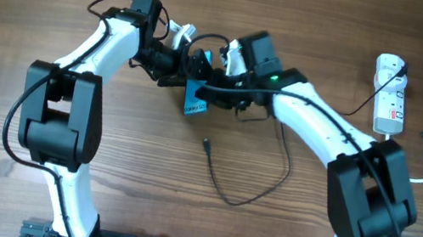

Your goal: Plug charger to phone and switch on socket

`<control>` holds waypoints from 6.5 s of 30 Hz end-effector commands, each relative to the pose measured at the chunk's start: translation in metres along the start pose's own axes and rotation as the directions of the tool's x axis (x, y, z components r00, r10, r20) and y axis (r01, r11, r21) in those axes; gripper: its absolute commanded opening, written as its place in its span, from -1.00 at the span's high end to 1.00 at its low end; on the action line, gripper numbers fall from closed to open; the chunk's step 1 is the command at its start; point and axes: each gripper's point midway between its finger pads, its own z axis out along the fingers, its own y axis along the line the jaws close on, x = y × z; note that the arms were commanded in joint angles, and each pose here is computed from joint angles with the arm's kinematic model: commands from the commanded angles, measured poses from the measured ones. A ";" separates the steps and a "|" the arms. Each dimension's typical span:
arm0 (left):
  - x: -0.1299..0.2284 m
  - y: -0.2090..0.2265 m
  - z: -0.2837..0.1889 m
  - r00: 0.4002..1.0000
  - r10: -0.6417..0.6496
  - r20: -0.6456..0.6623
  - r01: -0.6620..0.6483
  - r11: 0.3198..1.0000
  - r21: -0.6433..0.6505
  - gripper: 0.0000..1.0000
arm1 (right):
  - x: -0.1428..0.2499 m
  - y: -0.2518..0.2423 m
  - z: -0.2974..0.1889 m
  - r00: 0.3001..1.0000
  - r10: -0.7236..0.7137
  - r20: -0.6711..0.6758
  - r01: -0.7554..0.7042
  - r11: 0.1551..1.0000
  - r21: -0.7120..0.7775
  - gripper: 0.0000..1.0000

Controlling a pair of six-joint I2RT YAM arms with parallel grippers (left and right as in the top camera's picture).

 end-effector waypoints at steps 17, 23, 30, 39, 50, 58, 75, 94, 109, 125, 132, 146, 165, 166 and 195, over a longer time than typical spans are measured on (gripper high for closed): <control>0.010 -0.145 -0.132 0.897 0.288 0.336 -0.435 0.714 0.549 -0.60 | -0.044 0.078 -0.057 0.976 -0.194 0.099 0.218 0.851 -0.477 0.92; 0.027 -0.176 -0.166 0.833 0.364 0.416 -0.543 0.681 0.491 -0.29 | -0.045 0.097 -0.059 0.966 -0.228 0.126 0.260 0.818 -0.513 0.91; 0.038 -0.203 -0.189 0.771 0.431 0.468 -0.627 0.642 0.442 -0.19 | -0.039 0.116 -0.055 0.954 -0.265 0.139 0.297 0.787 -0.540 0.91; 0.035 -0.205 -0.192 0.764 0.438 0.473 -0.635 0.637 0.437 0.25 | -0.035 0.120 -0.052 0.949 -0.283 0.140 0.313 0.779 -0.544 0.91; 0.034 -0.205 -0.191 0.765 0.438 0.472 -0.634 0.641 0.432 0.43 | -0.027 0.121 -0.053 0.943 -0.312 0.111 0.318 0.760 -0.567 0.91; 0.034 -0.204 -0.191 0.765 0.438 0.472 -0.633 0.644 0.428 0.42 | -0.029 0.109 -0.056 0.961 -0.267 0.076 0.262 0.787 -0.559 0.91; 0.030 -0.195 -0.185 0.792 0.410 0.451 -0.590 0.702 0.399 0.46 | -0.034 0.099 -0.066 0.960 -0.268 0.085 0.268 0.781 -0.563 0.91; 0.004 -0.140 -0.164 0.831 0.370 0.415 -0.449 0.887 0.106 0.92 | -0.029 0.096 -0.074 0.939 -0.332 0.095 0.322 0.743 -0.587 -0.48; 0.016 -0.018 -0.084 0.969 -0.063 0.241 0.058 0.998 0.025 0.92 | -0.002 -0.099 -0.048 1.000 0.000 -0.026 0.008 0.954 0.298 -0.90; -0.003 0.029 -0.051 0.918 -0.269 0.292 0.306 0.948 -0.090 0.92 | 0.055 -0.102 -0.039 0.978 0.046 -0.203 0.048 0.900 0.434 -0.11; -0.002 0.048 -0.055 0.879 -0.332 0.341 0.404 0.900 -0.164 0.92 | 0.092 -0.096 -0.022 0.963 0.007 -0.268 0.165 0.772 0.613 0.75; 0.000 0.064 -0.065 0.803 -0.448 0.392 0.538 0.828 -0.157 0.92 | 0.128 -0.090 0.025 0.973 -0.038 -0.227 0.173 0.768 0.616 0.07; -0.001 0.030 -0.057 0.889 -0.358 0.285 0.383 0.923 -0.036 0.92 | 0.079 -0.165 -0.039 0.991 0.123 0.051 -0.115 0.595 0.796 0.53; -0.001 0.031 -0.057 0.889 -0.357 0.288 0.384 0.922 -0.042 0.92 | 0.079 -0.166 -0.040 0.988 0.142 0.054 -0.130 0.603 0.787 0.46; -0.008 0.045 -0.061 0.891 -0.299 0.341 0.358 0.926 -0.122 0.92 | 0.099 -0.175 -0.032 0.956 0.277 0.094 -0.252 0.617 0.745 0.91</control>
